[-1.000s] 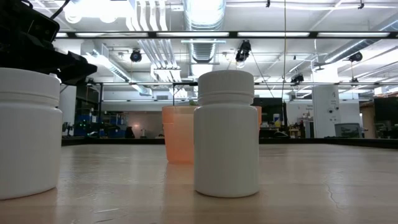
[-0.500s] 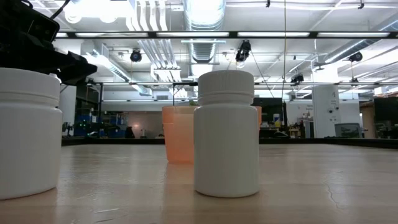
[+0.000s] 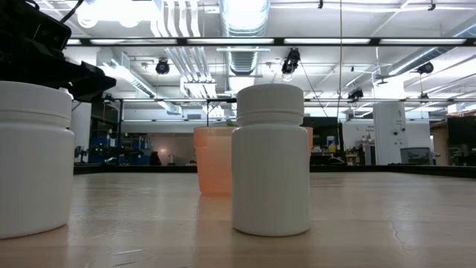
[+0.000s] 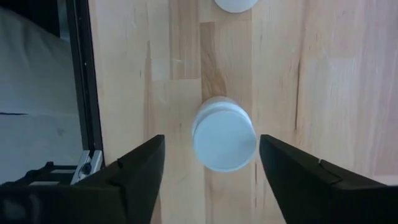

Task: Pick and place pill bottles into a basket
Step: Put the white pill bottle into the orange bin

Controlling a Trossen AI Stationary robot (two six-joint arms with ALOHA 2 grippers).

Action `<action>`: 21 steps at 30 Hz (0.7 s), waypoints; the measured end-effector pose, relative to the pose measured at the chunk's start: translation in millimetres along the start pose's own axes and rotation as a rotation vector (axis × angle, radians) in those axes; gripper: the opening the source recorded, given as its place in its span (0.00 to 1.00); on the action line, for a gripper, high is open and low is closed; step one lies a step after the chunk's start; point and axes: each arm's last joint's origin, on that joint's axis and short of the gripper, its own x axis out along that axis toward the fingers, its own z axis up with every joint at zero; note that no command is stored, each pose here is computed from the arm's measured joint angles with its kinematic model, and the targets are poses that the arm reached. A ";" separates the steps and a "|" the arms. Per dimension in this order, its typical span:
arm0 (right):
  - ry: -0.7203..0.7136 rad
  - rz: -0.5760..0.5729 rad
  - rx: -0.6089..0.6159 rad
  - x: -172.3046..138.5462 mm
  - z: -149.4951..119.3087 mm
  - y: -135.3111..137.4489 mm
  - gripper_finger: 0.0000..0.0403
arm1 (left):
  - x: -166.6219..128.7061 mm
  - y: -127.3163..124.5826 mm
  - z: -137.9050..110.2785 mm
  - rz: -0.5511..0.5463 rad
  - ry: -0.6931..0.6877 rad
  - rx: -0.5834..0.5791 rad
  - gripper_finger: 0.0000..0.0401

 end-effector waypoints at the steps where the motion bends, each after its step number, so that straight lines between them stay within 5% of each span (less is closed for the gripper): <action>1: -0.001 -0.001 -0.004 0.0 0.0 0.0 0.66 | 0.0 0.0 0.0 0.000 0.000 0.000 0.57; 21: -0.029 0.013 -0.027 17.9 -4.4 -5.5 0.61 | 0.0 0.0 0.1 0.000 0.000 0.000 0.57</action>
